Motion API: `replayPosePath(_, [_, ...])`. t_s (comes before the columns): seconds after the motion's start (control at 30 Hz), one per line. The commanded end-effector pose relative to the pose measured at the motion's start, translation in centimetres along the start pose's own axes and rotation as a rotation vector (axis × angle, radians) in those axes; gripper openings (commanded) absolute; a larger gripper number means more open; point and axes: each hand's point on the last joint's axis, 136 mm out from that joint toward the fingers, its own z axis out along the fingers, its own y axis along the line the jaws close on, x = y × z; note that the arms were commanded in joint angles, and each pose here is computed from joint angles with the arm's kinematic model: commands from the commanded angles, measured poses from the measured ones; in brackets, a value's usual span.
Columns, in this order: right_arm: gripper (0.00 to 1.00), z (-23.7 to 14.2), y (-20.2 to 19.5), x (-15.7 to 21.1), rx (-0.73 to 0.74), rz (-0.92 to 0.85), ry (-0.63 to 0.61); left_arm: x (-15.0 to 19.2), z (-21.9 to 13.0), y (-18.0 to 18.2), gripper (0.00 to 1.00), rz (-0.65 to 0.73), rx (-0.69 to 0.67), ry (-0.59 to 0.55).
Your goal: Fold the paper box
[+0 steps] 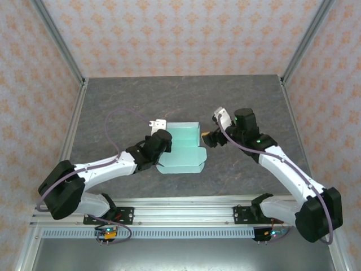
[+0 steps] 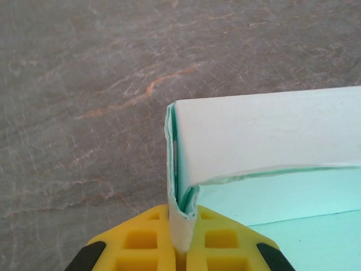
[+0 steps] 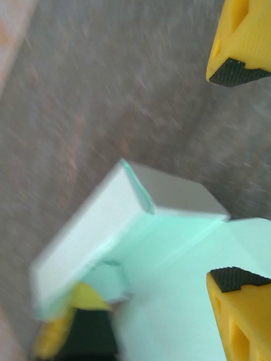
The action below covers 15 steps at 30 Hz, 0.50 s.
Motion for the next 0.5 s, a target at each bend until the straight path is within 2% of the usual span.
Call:
replayPosePath(0.0, [0.85, 0.5, 4.9, 3.5, -0.317, -0.053, 0.129, -1.7, -0.8, -0.4, 0.0, 0.138, 0.056, -0.059])
replayPosePath(0.23, [0.86, 1.2, 6.3, 3.1, -0.377, -0.128, 0.08, -1.6, -1.5, -2.5, 0.0, 0.223, 0.195, -0.055])
replayPosePath(0.47, [0.82, 1.6, 5.3, 3.2, -0.305, -0.133, 0.086, -1.5, -2.1, -4.3, 0.0, 0.243, 0.31, -0.072])
